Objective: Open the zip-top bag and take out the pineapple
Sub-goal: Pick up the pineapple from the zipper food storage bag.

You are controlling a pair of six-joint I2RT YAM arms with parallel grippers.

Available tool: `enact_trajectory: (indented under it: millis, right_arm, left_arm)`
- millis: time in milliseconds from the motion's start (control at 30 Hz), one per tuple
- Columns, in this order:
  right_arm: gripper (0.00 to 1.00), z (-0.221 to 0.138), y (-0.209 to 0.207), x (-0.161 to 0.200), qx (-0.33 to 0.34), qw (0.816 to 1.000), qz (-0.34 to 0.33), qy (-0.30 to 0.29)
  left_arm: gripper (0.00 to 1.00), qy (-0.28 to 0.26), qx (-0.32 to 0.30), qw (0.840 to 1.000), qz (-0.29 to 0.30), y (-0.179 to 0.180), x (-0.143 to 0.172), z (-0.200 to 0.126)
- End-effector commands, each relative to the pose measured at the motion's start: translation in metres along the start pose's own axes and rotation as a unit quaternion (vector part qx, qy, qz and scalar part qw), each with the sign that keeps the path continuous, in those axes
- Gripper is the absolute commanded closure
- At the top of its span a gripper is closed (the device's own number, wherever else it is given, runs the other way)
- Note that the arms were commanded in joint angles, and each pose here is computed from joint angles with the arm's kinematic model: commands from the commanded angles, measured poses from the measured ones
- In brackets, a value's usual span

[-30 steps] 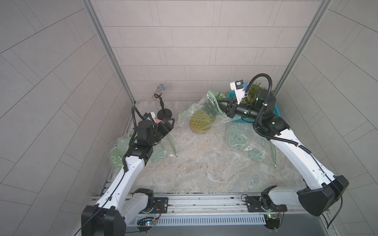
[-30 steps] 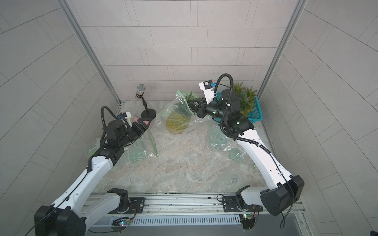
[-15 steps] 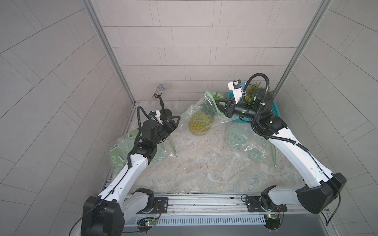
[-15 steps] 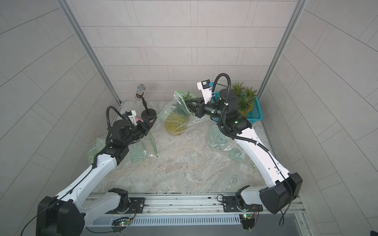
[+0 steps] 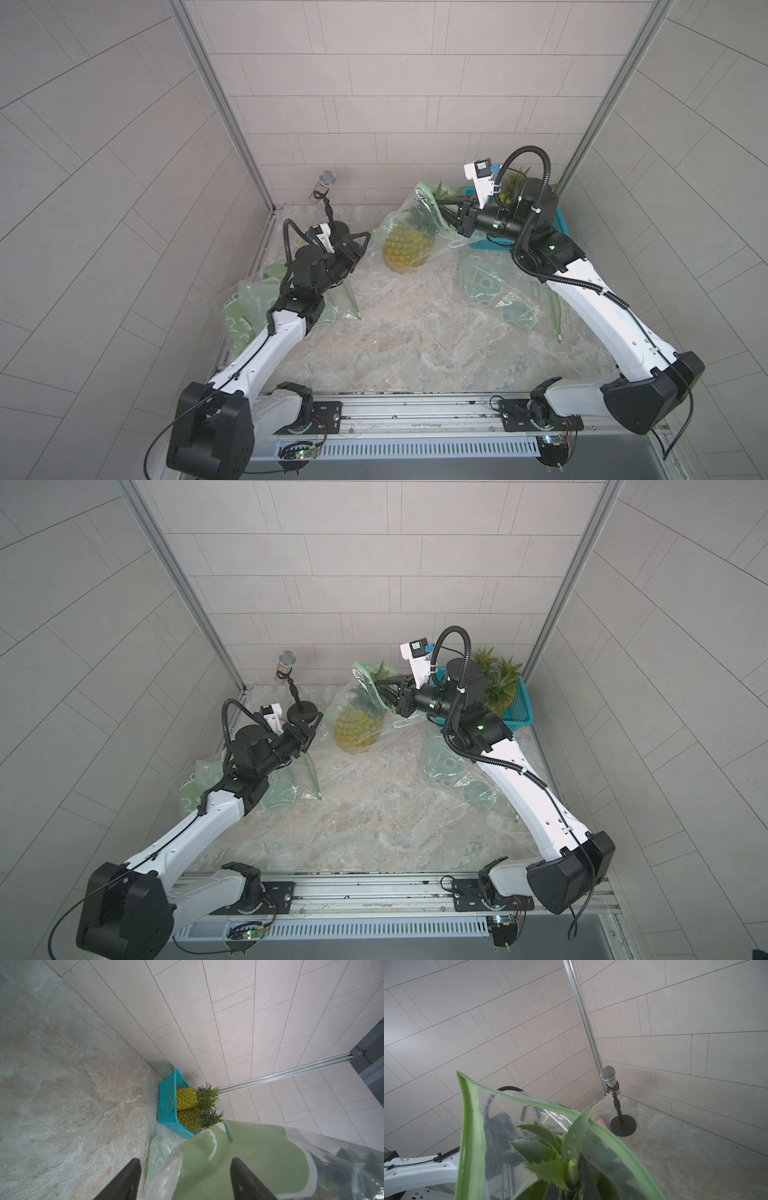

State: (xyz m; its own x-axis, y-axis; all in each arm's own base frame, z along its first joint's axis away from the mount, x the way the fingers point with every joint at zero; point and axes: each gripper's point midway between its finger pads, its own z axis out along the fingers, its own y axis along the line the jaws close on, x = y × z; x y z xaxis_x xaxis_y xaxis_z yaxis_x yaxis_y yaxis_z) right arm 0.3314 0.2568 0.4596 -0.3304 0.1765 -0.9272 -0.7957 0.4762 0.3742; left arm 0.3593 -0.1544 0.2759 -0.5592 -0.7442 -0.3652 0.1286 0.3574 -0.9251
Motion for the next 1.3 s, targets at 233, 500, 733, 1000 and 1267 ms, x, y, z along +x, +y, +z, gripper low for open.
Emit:
enact_trajectory:
  millis: [233, 500, 733, 1000, 1267]
  right_arm:
    - [1.00, -0.011, 0.036, -0.059, -0.047, 0.994, -0.045, -0.093]
    - [1.00, -0.011, 0.035, -0.056, -0.046, 0.994, -0.045, -0.090]
    - [1.00, -0.013, 0.035, -0.052, -0.042, 0.994, -0.049, -0.085]
    - [1.00, -0.017, 0.030, -0.046, -0.025, 0.995, -0.058, -0.078]
    - [1.00, -0.023, 0.026, -0.042, -0.006, 0.994, -0.068, -0.080]
  left_arm:
    - [0.27, -0.023, 0.057, 0.997, -0.039, -0.029, -0.007, -0.006]
    - [0.45, -0.026, 0.079, 0.996, -0.045, -0.042, -0.011, -0.008]
    - [0.78, -0.010, 0.079, 0.996, -0.035, -0.040, -0.005, -0.004]
    - [1.00, 0.012, 0.060, 0.998, 0.004, -0.035, 0.003, -0.003]
    - [1.00, 0.025, -0.049, 0.989, 0.135, -0.005, 0.007, -0.020]
